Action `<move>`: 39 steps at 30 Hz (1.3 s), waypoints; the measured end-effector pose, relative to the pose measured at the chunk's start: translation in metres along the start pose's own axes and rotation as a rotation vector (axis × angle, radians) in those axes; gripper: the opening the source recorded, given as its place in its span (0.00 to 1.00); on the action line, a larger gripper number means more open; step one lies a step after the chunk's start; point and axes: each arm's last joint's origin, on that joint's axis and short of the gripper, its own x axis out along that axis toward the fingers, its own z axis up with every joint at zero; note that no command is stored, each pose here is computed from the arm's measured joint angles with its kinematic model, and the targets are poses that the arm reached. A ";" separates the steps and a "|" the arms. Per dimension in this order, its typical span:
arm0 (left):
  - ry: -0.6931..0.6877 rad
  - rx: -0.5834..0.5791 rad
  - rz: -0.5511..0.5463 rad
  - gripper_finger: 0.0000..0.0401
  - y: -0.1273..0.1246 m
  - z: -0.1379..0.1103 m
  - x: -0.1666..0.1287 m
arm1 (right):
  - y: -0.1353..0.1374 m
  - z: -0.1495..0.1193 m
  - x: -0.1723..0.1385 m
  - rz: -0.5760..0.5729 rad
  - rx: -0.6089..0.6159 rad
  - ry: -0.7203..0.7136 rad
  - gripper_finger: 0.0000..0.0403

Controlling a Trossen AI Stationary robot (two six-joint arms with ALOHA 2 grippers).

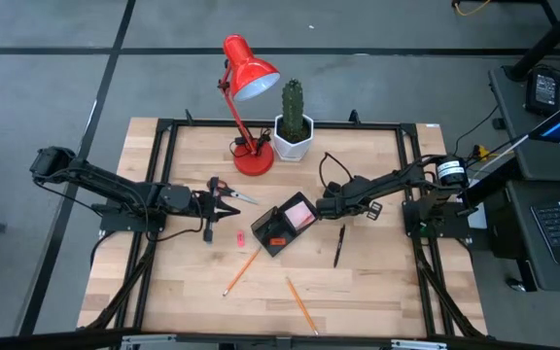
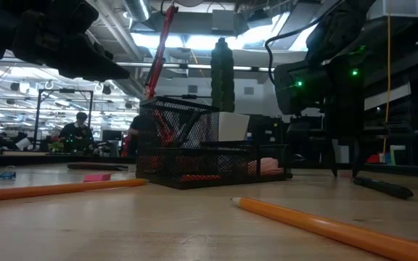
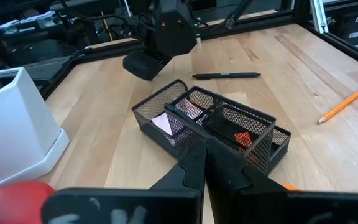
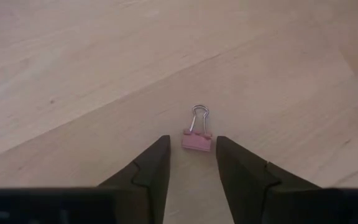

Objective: Pick and place office supplies into organizer
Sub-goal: Put the pink binder clip into the black desk organizer

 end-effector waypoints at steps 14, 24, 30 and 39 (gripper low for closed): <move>0.002 0.000 0.000 0.01 0.000 0.000 0.000 | 0.000 0.000 0.000 -0.005 -0.005 -0.004 0.23; 0.002 0.000 0.000 0.01 0.000 0.000 0.000 | 0.000 0.000 0.001 -0.002 -0.048 -0.004 0.15; 0.002 0.000 0.000 0.01 0.000 0.000 0.000 | 0.001 0.001 -0.001 0.003 -0.134 -0.002 0.16; 0.002 0.000 0.000 0.01 0.000 0.000 0.000 | 0.013 0.002 -0.022 0.079 -0.289 0.031 0.16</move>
